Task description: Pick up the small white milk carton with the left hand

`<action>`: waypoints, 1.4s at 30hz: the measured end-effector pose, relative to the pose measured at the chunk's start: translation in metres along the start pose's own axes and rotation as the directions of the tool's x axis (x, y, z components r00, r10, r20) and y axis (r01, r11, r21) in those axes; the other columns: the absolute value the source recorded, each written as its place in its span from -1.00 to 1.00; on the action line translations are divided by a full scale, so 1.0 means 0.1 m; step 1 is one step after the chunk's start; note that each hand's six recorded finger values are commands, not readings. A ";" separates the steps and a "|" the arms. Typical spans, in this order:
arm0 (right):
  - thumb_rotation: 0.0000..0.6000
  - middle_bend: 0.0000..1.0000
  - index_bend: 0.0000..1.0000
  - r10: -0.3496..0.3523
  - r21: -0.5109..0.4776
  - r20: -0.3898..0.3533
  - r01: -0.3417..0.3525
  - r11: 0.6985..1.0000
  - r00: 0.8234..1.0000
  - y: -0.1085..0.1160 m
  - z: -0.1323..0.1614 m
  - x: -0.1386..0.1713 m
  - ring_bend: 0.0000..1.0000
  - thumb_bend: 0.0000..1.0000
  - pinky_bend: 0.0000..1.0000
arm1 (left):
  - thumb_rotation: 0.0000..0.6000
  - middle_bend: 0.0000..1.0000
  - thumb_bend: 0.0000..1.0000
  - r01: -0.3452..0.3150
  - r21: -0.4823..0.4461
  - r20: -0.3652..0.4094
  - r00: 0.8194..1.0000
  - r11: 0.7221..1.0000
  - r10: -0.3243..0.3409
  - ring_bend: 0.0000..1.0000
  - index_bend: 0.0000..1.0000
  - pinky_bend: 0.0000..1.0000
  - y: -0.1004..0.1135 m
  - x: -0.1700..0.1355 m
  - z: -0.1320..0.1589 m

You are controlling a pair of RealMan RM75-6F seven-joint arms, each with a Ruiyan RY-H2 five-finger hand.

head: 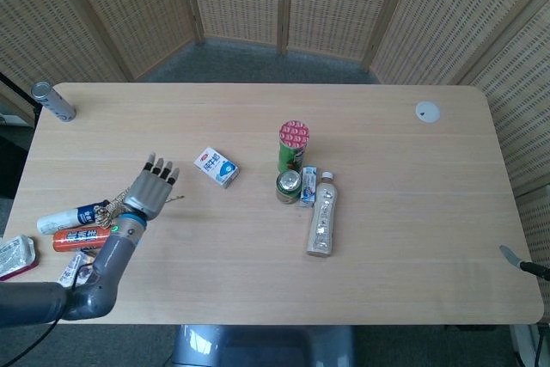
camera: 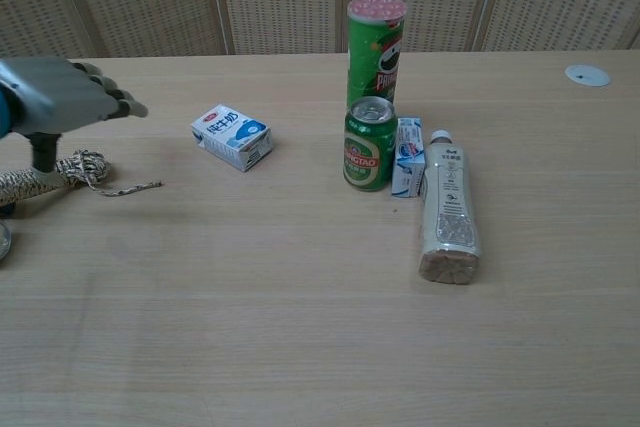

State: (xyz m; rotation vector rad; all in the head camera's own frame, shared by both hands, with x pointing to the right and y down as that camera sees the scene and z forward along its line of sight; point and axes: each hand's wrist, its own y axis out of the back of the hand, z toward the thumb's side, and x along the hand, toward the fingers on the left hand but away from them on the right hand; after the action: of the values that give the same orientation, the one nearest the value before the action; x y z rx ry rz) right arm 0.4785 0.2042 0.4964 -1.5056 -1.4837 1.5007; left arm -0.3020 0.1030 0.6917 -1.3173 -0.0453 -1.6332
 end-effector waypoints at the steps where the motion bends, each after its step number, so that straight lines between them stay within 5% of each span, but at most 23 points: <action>1: 0.90 -1.00 -1.00 0.000 -0.001 0.000 0.000 1.000 1.000 0.00 0.00 0.00 -1.00 -1.00 -1.00 | 1.00 -1.00 -1.00 0.007 0.000 -0.014 1.000 1.000 -0.007 -1.00 -1.00 -1.00 -0.02 -0.04 -0.09; 7: 0.91 -1.00 -1.00 0.002 -0.009 0.002 -0.002 1.000 1.000 0.01 -0.01 -0.01 -1.00 -1.00 -1.00 | 1.00 -1.00 -1.00 -0.064 -0.034 -0.014 0.998 0.997 0.063 -1.00 -1.00 -1.00 0.12 -0.02 -0.17; 12: 0.92 -1.00 -1.00 0.001 -0.009 0.013 -0.001 1.000 1.000 0.01 -0.05 -0.03 -1.00 -1.00 -1.00 | 1.00 -1.00 -1.00 -0.177 -0.042 0.029 0.983 0.983 0.179 -1.00 -1.00 -1.00 0.33 0.27 0.11; 17: 0.92 -1.00 -1.00 0.001 -0.011 0.024 0.000 1.000 1.000 0.02 -0.09 -0.04 -1.00 -1.00 -1.00 | 1.00 -1.00 -1.00 -0.209 -0.053 0.051 0.976 0.976 0.212 -1.00 -1.00 -1.00 0.45 0.55 0.46; 29: 0.92 -1.00 -1.00 0.015 -0.005 0.027 -0.015 1.000 1.000 -0.02 -0.10 -0.05 -1.00 -1.00 -1.00 | 1.00 -1.00 -1.00 -0.229 -0.082 0.052 0.971 0.970 0.233 -1.00 -1.00 -1.00 0.73 0.93 0.96; 42: 0.91 -1.00 -1.00 0.026 -0.011 0.028 -0.026 1.000 0.999 -0.04 -0.10 -0.04 -1.00 -1.00 -1.00 | 1.00 -1.00 -1.00 -0.178 -0.106 0.034 0.983 0.978 0.182 -1.00 -1.00 -1.00 0.72 1.14 1.18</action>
State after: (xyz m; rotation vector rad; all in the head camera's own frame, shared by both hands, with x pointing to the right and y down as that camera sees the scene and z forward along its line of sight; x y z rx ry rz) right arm 0.4875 0.2042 0.5038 -1.5214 -1.4952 1.5373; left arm -0.1577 0.0597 0.7884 -1.3933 0.1305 -1.4697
